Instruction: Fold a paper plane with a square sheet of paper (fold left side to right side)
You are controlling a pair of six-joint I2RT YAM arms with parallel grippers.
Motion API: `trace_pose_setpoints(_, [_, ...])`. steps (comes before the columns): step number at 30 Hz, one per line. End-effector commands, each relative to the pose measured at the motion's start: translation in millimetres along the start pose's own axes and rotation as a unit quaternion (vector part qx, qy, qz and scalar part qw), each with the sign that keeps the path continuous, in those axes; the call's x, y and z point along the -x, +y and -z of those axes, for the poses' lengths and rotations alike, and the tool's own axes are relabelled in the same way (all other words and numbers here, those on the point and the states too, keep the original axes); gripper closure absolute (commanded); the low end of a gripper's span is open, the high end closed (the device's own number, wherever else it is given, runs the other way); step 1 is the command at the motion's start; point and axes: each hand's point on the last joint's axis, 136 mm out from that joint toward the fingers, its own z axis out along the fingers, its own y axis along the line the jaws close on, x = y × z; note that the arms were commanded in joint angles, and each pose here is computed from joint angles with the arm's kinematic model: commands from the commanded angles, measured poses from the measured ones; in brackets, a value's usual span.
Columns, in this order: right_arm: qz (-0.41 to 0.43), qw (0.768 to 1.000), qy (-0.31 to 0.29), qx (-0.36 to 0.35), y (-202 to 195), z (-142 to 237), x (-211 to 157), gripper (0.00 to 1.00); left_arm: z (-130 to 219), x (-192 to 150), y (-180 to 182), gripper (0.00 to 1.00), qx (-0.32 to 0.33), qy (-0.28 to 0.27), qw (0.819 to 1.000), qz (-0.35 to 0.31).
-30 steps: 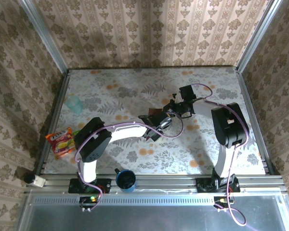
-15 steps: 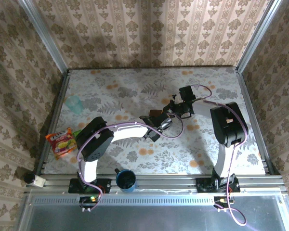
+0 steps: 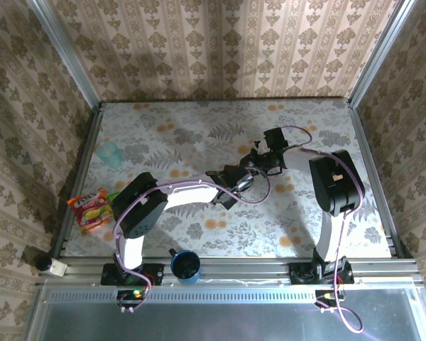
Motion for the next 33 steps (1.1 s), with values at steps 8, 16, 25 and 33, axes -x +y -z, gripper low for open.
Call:
trace_pose_setpoints(8, [-0.012,0.997,-0.064,-0.034,-15.2,49.4,25.8,0.56,-2.9,2.6,-14.4,1.0,-0.037,-0.006,0.999,0.031])
trace_pose_setpoints(16, [-0.033,0.993,-0.099,-0.055,-52.1,92.7,23.7,0.53,-5.7,4.7,-17.9,1.0,-0.079,-0.013,0.994,0.068])
trace_pose_setpoints(25, [-0.036,0.991,-0.108,-0.075,-79.2,115.8,10.2,0.53,-1.5,12.5,-17.5,1.0,-0.138,-0.02,0.984,0.109])
trace_pose_setpoints(33, [-0.012,0.995,-0.096,-0.036,-71.4,106.0,-2.4,0.5,10.0,26.2,-7.5,1.0,-0.263,-0.029,0.939,0.218])
